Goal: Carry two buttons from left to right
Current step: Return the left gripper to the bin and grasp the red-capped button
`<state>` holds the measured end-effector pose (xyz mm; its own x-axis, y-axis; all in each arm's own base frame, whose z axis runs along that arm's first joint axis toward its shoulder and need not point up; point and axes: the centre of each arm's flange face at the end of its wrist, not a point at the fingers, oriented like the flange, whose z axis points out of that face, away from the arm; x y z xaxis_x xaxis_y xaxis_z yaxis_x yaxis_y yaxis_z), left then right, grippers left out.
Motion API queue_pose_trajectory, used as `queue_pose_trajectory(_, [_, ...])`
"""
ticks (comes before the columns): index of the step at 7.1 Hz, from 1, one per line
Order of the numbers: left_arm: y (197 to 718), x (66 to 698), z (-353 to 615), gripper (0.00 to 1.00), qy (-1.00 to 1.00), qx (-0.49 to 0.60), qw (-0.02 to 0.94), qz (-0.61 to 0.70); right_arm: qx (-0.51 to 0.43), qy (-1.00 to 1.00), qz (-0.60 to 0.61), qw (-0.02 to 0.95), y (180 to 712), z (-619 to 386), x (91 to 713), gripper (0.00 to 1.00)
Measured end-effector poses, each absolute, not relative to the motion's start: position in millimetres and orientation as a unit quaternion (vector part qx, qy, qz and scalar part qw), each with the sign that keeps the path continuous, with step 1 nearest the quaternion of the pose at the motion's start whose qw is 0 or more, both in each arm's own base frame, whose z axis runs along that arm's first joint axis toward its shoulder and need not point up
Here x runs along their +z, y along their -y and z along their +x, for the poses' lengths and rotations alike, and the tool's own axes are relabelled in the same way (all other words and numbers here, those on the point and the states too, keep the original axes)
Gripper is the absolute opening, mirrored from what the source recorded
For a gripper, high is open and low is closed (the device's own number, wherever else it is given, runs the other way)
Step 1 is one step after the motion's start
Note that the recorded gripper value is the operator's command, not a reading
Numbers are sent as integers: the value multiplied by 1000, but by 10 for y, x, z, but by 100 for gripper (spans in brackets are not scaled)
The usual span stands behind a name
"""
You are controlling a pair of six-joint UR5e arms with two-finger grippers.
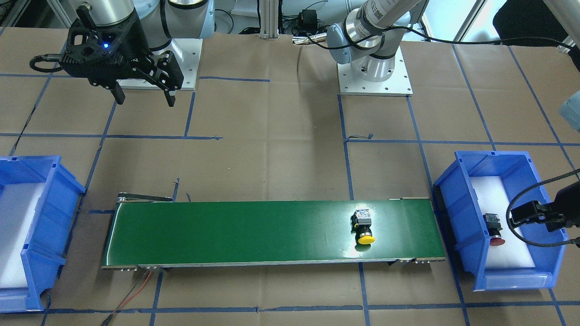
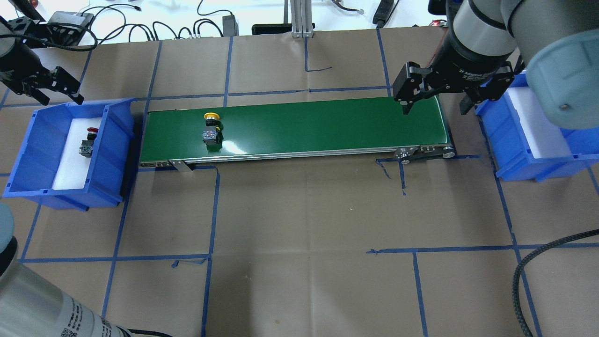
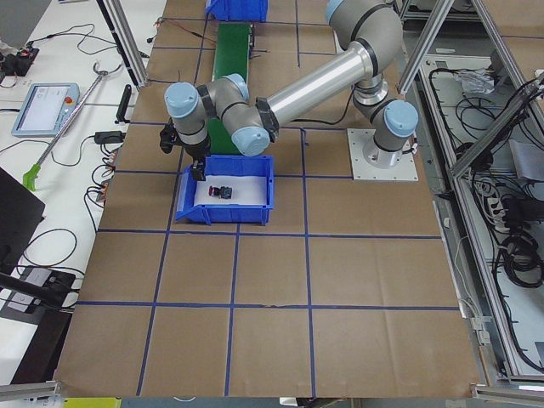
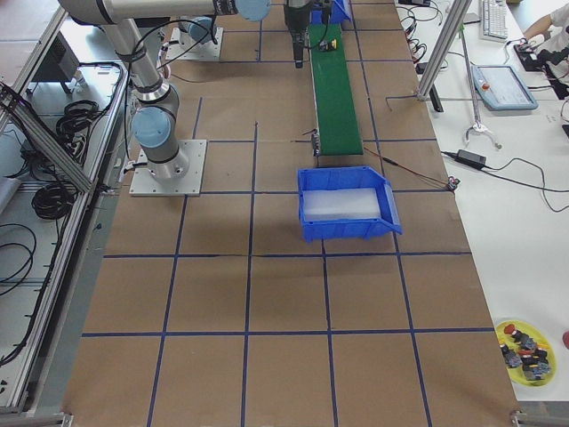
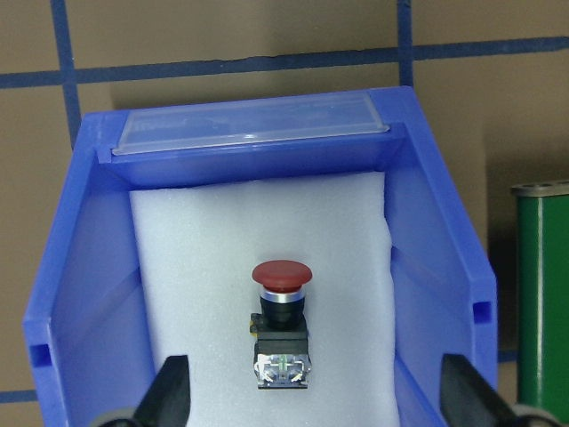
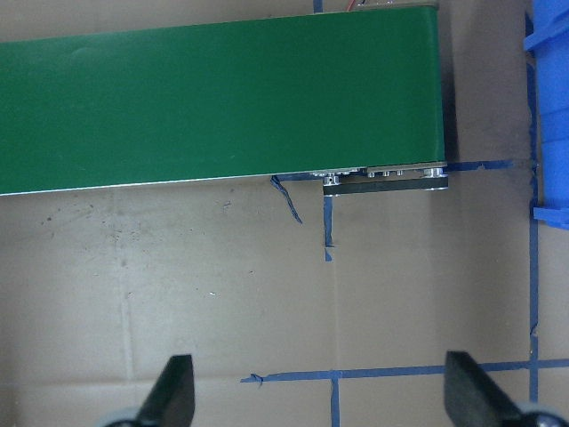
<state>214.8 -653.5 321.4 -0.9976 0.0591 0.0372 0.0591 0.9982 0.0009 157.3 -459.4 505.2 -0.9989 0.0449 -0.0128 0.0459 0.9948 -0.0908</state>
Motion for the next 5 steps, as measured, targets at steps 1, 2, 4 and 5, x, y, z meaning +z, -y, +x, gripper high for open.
queue_pose_trajectory(1, [6511, 3033, 2240, 99, 1000, -1, 19, -23, -46, -999, 22, 5, 4595, 1572, 5054, 100])
queue_pose_trajectory(2, [6482, 2852, 2292, 99, 1000, 0, 18, -19, -47, -999, 22, 5, 4597, 1572, 5056, 100])
queue_pose_trajectory(4, [6409, 2504, 2281, 99, 1000, 3, 16, -15, -48, -999, 23, 5, 4596, 1569, 5066, 100])
queue_pose_trajectory(5, [6382, 2357, 2252, 99, 1000, 4, 16, -15, -49, -999, 23, 4, 4597, 1562, 5069, 100])
